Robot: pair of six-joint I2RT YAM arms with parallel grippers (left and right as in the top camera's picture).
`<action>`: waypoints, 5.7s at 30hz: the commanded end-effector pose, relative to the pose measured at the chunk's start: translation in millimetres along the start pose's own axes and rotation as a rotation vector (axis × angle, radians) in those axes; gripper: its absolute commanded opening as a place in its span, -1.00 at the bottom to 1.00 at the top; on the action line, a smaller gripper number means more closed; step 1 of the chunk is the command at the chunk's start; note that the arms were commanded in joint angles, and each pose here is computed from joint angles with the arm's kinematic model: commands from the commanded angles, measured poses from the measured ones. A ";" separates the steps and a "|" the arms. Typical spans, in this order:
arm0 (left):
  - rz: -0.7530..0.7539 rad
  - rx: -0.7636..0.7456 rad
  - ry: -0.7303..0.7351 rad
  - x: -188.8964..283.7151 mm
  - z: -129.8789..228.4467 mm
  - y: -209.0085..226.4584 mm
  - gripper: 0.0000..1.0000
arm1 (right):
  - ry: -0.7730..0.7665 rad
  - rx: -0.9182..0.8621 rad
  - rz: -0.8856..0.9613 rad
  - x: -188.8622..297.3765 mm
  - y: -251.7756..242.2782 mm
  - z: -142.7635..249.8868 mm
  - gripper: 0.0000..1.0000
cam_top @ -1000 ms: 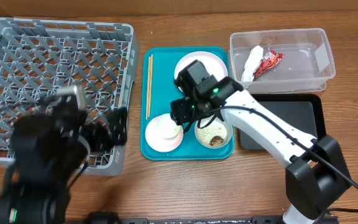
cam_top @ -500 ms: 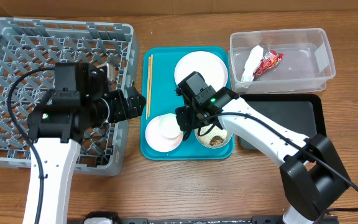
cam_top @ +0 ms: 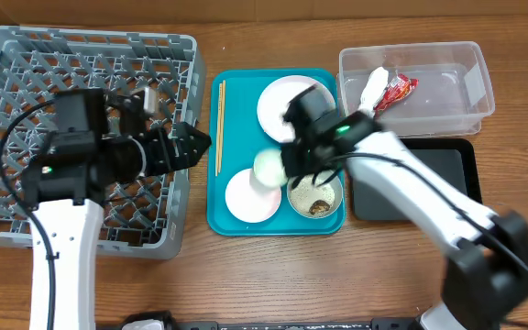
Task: Sort waste into correct bins and load items into the dishwasher
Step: 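Lift the white cup with the right gripper toward the left gripper, then grasp the white cup with the left gripper and release the right gripper, then place the white cup upside down in the dish rack with the left gripper, then grasp the rice bowl with the right gripper and lift it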
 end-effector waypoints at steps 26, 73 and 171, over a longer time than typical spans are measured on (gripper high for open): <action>0.911 -0.259 0.275 49.4 50.5 -129.8 0.99 | -0.417 0.466 -0.732 173.6 118.0 -40.9 -0.92; 0.930 -0.329 0.265 48.1 49.5 -136.4 0.95 | -0.300 0.336 -0.649 152.3 103.4 -26.0 -0.92; -0.244 0.024 -0.079 68.1 -64.3 31.7 1.00 | -0.191 -0.004 -0.094 103.8 17.3 -9.9 0.06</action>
Point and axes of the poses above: each gripper's point midway between its finger pads, its own x axis back along the fingers, its own y axis along the line the jaws close on, z = x × y, the point moved 2 cm from there along x, back along the fingers, and after that the axes turned 8 degrees about x, right-handed, at the moved point
